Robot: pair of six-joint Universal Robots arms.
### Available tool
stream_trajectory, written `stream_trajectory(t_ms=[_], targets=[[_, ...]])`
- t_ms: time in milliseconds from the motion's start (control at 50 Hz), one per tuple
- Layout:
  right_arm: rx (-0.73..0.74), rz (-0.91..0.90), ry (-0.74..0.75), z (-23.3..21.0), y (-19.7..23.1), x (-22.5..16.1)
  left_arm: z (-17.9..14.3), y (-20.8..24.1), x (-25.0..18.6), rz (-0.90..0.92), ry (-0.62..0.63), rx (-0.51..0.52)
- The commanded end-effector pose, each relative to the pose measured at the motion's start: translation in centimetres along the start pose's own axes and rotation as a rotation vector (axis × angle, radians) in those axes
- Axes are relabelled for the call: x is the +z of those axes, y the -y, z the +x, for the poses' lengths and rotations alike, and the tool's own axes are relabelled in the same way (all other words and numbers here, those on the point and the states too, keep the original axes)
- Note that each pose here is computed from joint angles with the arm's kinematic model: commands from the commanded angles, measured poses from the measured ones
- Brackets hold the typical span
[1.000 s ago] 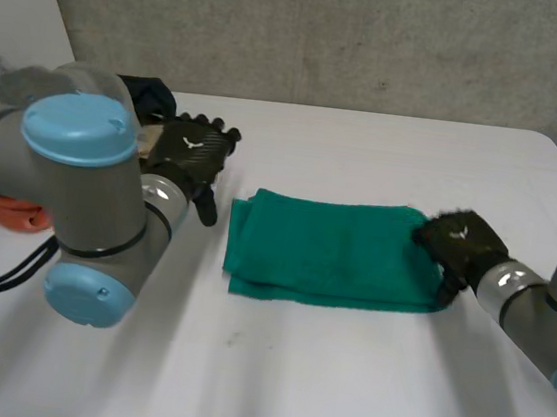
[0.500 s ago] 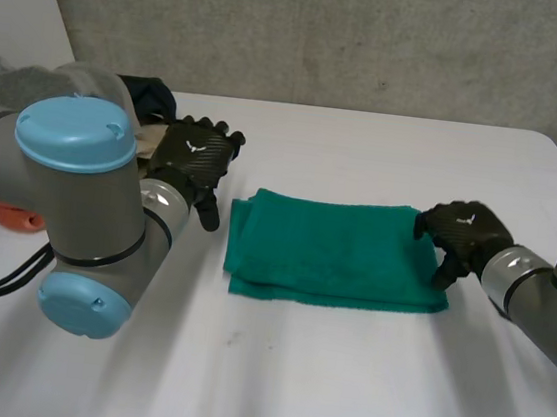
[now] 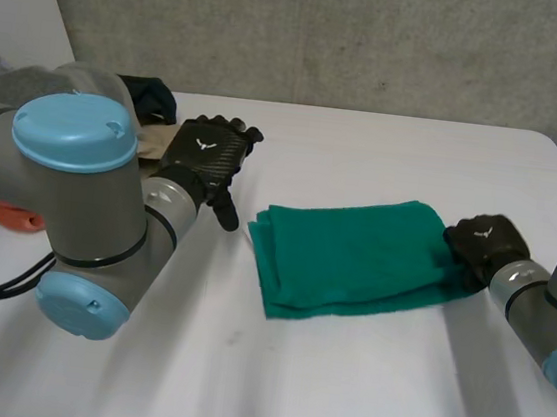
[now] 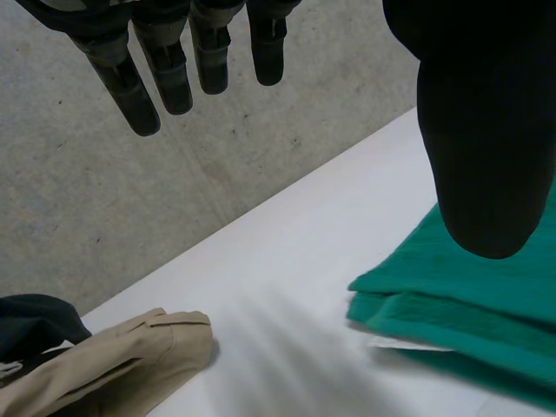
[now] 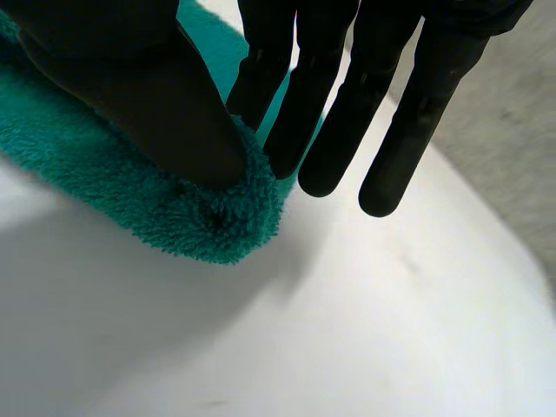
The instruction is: Fold the laundry.
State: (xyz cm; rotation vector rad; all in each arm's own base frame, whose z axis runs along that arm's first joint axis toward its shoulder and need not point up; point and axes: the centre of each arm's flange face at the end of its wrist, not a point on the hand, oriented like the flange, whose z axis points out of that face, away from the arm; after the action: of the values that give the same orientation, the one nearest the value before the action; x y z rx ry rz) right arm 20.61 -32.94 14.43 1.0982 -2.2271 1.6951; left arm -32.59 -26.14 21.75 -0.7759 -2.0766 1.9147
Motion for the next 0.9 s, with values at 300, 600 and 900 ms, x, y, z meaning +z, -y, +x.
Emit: stream_trajectory(t_ms=[300, 600, 900], targets=[[-0.531, 0.519, 0.520, -18.9, 7.4, -6.1, -2.3, 0.9, 0.6, 0.026, 0.065, -0.011], [0.294, 0.399, 0.335, -7.0, 11.7, -4.9, 1.5, 2.8, 3.0, 0.120, 0.039, -0.015], [0.400, 0.068, 0.319, -5.1, 7.1, 0.7, 10.3, -4.5, 4.0, -0.023, -0.067, 0.033]])
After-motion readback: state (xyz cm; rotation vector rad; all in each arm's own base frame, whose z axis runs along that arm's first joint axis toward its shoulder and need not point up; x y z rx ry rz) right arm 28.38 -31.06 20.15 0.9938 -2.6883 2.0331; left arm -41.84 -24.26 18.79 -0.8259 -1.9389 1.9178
